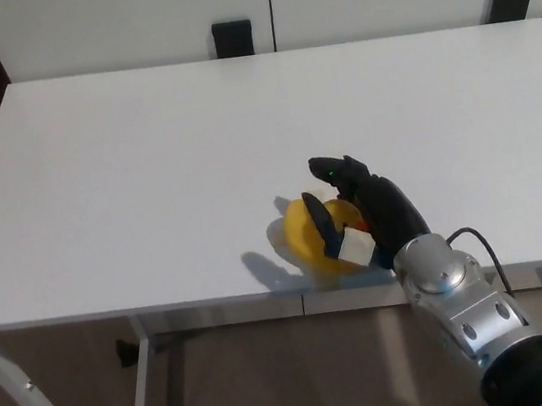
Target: The robot uses its right hand to push the yellow duck toy to the center of the white desk.
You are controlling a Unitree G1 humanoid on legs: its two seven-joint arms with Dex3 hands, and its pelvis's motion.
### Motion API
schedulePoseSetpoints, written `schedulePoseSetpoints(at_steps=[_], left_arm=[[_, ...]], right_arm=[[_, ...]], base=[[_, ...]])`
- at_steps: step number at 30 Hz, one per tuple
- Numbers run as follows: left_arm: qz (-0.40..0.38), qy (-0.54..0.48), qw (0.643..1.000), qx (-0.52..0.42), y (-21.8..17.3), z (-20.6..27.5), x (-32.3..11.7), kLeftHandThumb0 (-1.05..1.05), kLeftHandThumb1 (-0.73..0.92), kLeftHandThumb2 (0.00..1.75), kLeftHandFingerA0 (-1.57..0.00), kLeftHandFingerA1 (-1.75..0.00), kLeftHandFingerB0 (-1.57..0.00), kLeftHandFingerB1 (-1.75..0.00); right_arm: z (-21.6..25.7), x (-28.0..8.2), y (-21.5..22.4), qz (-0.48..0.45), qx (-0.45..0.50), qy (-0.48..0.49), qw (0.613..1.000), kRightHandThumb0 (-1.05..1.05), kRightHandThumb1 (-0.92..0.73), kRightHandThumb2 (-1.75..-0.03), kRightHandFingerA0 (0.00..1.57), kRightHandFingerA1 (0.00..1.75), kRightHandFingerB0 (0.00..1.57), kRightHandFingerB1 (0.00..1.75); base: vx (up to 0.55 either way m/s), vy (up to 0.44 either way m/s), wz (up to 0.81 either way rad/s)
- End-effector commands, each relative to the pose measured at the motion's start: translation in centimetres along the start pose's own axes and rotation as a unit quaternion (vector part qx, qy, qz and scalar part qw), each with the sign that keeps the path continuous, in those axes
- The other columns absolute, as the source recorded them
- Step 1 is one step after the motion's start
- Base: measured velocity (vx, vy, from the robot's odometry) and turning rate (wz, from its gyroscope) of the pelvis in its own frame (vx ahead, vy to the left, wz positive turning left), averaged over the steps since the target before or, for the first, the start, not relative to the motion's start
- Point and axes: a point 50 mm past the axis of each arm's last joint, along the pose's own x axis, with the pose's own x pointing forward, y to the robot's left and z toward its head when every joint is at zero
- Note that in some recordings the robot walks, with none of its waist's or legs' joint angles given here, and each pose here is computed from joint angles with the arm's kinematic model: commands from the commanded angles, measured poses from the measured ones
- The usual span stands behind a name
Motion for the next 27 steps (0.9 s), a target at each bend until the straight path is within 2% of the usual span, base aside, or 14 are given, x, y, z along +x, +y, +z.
schedulePoseSetpoints(at_steps=[1, 4, 5, 12, 13, 16, 17, 19, 21, 22, 24, 25, 27], left_arm=[[0.004, -0.005, 1.000, 0.007, 0.4, -0.4, -0.1, -0.17, 0.60, 0.84, -0.93, -0.94, -0.89, -0.87], [0.003, -0.001, 1.000, 0.004, 0.4, -0.5, -0.1, -0.15, 0.57, 0.84, -0.91, -0.94, -0.90, -0.88], [0.004, -0.001, 1.000, 0.003, 0.4, -0.6, -0.1, -0.16, 0.58, 0.84, -0.92, -0.91, -0.90, -0.87], [0.005, 0.000, 1.000, 0.001, 0.5, -0.7, -0.1, -0.16, 0.58, 0.84, -0.92, -0.96, -0.93, -0.90], [0.005, 0.002, 1.000, 0.003, 0.5, -0.7, -0.1, -0.15, 0.56, 0.85, -0.92, -0.94, -0.93, -0.90], [0.005, 0.003, 1.000, 0.006, 0.5, -0.8, -0.2, -0.15, 0.56, 0.85, -0.92, -0.94, -0.93, -0.90], [0.005, 0.003, 1.000, 0.006, 0.5, -0.8, -0.2, -0.18, 0.60, 0.80, -0.91, -0.93, -0.91, -0.88], [0.006, 0.002, 1.000, 0.005, 0.4, -0.9, -0.2, -0.17, 0.59, 0.84, -0.91, -0.94, -0.91, -0.89], [0.006, 0.002, 1.000, 0.004, 0.4, -0.9, -0.2, -0.17, 0.59, 0.84, -0.91, -0.94, -0.91, -0.89], [0.006, 0.004, 1.000, 0.005, 0.4, -1.0, -0.2, -0.15, 0.57, 0.87, -0.90, -0.93, -0.91, -0.88], [0.005, 0.004, 1.000, 0.005, 0.4, -1.0, -0.2, -0.15, 0.57, 0.87, -0.90, -0.93, -0.91, -0.88], [0.006, 0.005, 1.000, 0.009, 0.5, -1.2, -0.2, -0.20, 0.62, 0.74, -0.87, -0.87, -0.86, -0.85], [0.007, 0.007, 1.000, 0.014, 0.7, -1.5, -0.3, -0.18, 0.59, 0.81, -0.88, -0.90, -0.91, -0.90]], right_arm=[[-0.8, -0.7, -2.0, -0.062, -0.053, -0.004, 0.997, -1.05, -0.81, -1.28, 0.00, 0.10, 0.00, 0.16], [-0.6, -1.1, -3.2, -0.092, -0.071, -0.019, 0.993, -1.05, -0.81, -1.29, 0.00, 0.11, 0.00, 0.18], [-0.1, -1.4, -4.3, -0.118, -0.093, -0.033, 0.988, -1.05, -0.92, -0.82, 0.00, 0.00, 0.00, 0.00], [0.6, -2.0, -5.9, -0.153, -0.107, -0.059, 0.981, -1.05, -0.92, -0.82, 0.00, 0.00, 0.00, 0.00], [0.9, -2.2, -6.5, -0.160, -0.114, -0.066, 0.978, -1.04, -0.82, -1.17, 0.00, 0.00, 0.00, 0.00], [1.2, -2.5, -7.3, -0.165, -0.123, -0.072, 0.976, -1.04, -0.82, -1.17, 0.00, 0.00, 0.00, 0.00], [1.7, -3.1, -8.3, -0.175, -0.125, -0.089, 0.973, -1.05, -0.92, -0.79, 0.00, 0.00, 0.00, 0.00], [2.6, -4.3, -9.7, -0.186, -0.116, -0.116, 0.969, -1.05, -0.92, -0.76, 0.00, 0.00, 0.00, 0.00], [2.9, -4.7, -10.2, -0.187, -0.109, -0.127, 0.968, -1.05, -0.92, -0.76, 0.00, 0.00, 0.00, 0.00], [3.5, -6.1, -11.4, -0.185, -0.082, -0.150, 0.968, -1.05, -0.71, -1.22, 0.00, 0.03, 0.00, 0.13], [3.6, -6.5, -11.6, -0.184, -0.076, -0.154, 0.968, -1.05, -0.71, -1.22, 0.00, 0.03, 0.00, 0.13], [3.5, -8.2, -13.6, -0.199, -0.078, -0.161, 0.964, -1.05, -0.92, -0.79, 0.00, 0.00, 0.00, 0.00], [3.1, -11.6, -17.4, -0.223, -0.080, -0.169, 0.957, -1.05, -0.92, -0.77, 0.00, 0.00, 0.00, 0.00]], base=[[0.00, 0.000, 0.00], [0.00, 0.000, 0.00], [0.00, 0.000, 0.00], [0.00, 0.000, 0.00], [0.00, 0.000, 0.00], [0.00, 0.000, 0.00], [0.00, 0.000, 0.00], [0.00, 0.000, 0.00], [0.00, 0.000, 0.00], [0.00, 0.000, 0.00], [0.00, 0.000, 0.00], [0.00, 0.000, 0.00], [0.00, 0.000, 0.00]])
